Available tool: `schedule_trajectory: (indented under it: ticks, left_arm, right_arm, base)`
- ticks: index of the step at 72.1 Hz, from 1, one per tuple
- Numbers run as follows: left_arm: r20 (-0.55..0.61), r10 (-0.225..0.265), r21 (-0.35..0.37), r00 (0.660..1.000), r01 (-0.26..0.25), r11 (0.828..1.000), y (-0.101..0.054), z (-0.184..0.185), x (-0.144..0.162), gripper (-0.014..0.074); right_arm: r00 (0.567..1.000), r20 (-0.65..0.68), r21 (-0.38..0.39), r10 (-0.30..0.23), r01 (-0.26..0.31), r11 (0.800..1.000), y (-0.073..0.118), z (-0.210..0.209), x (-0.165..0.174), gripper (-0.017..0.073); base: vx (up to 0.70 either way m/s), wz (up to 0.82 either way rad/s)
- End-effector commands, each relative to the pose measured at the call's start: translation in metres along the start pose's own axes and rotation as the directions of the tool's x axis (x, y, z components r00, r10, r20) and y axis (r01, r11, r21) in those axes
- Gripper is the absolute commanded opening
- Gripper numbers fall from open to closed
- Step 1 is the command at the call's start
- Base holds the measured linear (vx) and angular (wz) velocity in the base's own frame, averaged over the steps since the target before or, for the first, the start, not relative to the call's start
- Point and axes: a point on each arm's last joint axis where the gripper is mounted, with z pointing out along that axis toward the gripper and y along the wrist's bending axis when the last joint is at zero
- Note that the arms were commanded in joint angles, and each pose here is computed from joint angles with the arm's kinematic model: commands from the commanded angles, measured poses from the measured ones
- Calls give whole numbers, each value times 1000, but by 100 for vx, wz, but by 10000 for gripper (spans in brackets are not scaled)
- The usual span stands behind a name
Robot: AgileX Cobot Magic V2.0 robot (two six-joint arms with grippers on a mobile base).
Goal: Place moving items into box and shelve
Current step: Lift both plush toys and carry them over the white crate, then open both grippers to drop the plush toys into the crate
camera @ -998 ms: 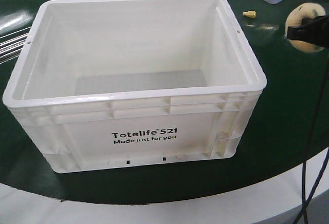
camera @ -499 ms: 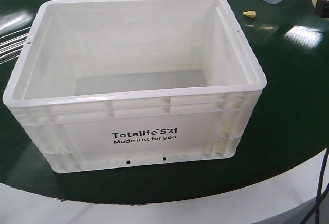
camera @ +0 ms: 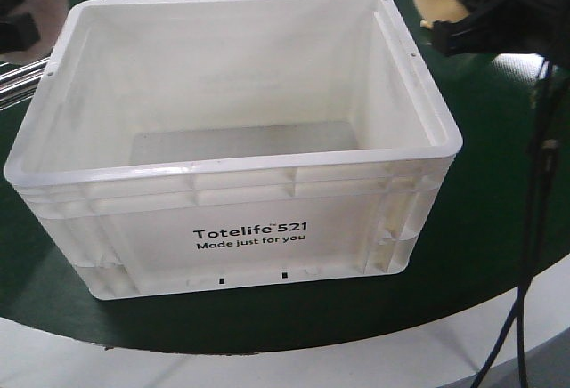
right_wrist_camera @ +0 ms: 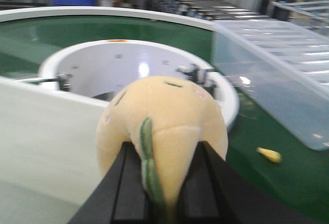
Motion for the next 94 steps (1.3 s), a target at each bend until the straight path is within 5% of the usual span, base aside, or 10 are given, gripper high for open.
schedule_trajectory:
  ticks: [1,17,37,49,72,84,94]
  left_arm:
    - [131,-6,56,991,-2,998,-16,1,-19,-26]
    - [76,12,172,997,-25,985,-50,28,2,-24]
    - [73,22,205,997,-36,978,-64,42,12,10]
    - [114,42,198,993,-64,978,-64,42,9,167]
    - [89,43,198,995,-60,978,-64,47,14,613]
    - [45,-1,201,999,-8,980,-65,50,19,640]
    - [75,5,194,997,-20,981,-61,44,12,618]
  right_arm:
    - [990,142,-23,-19,23,999,12,-1,-21,-15]
    - [992,124,-159,-34,53,986,56,23,-10,-15]
    - [992,121,-177,-29,50,983,64,32,-5,11]
    - [991,130,-174,-27,50,983,64,32,-6,158]
    - [983,180,-159,-14,43,986,63,32,-11,657]
    - [984,179,-158,-14,43,987,62,32,-10,699]
    - [983,184,-141,-16,42,989,57,31,-11,671]
  base:
    - [0,0]
    - [0,0]
    - [0,0]
    - [0,0]
    - [0,0]
    - [0,0]
    - [0,0]
